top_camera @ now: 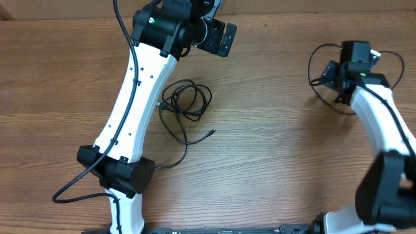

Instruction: Untangle cables

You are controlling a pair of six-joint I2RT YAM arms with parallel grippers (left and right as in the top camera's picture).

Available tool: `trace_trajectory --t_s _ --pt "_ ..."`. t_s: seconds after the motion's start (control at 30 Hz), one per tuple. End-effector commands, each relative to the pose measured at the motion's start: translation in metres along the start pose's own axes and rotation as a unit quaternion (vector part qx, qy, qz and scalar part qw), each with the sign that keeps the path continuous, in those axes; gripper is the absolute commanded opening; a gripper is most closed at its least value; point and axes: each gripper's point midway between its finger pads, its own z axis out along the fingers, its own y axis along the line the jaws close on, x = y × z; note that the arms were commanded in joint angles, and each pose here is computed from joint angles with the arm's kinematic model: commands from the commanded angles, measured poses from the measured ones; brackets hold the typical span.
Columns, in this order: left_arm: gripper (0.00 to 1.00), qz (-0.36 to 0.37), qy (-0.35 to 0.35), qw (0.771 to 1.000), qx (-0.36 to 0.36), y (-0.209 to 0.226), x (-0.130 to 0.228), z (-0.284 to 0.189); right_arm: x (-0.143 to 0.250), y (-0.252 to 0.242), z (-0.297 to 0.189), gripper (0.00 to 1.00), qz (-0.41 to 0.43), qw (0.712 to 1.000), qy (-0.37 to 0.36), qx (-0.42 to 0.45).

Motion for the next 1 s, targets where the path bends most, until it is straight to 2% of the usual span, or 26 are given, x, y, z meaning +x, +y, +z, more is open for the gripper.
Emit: trace_trajectory --t_s 0.0,0.23,0.37,0.73,0.97 --pt "1.00 0.005 -0.001 1.000 -0.001 -0.002 0.000 -0.003 0.005 -0.008 -0.015 1.00 0.021 1.000 0.010 0.008" --pt "1.00 0.004 0.004 1.000 -0.001 -0.002 0.003 -0.003 0.079 -0.013 0.005 1.00 0.013 0.996 0.080 0.034" --pt "1.00 0.004 0.004 1.000 -0.001 -0.002 0.003 -0.003 0.122 -0.003 0.024 1.00 0.006 0.995 0.099 0.001" --pt "1.00 0.004 0.006 1.000 -0.001 -0.002 0.004 -0.003 0.147 0.000 0.043 1.00 0.020 0.992 0.121 -0.029" --pt "1.00 0.004 0.006 1.000 -0.001 -0.002 0.004 -0.003 0.187 0.011 0.077 1.00 0.010 0.982 0.183 -0.035"
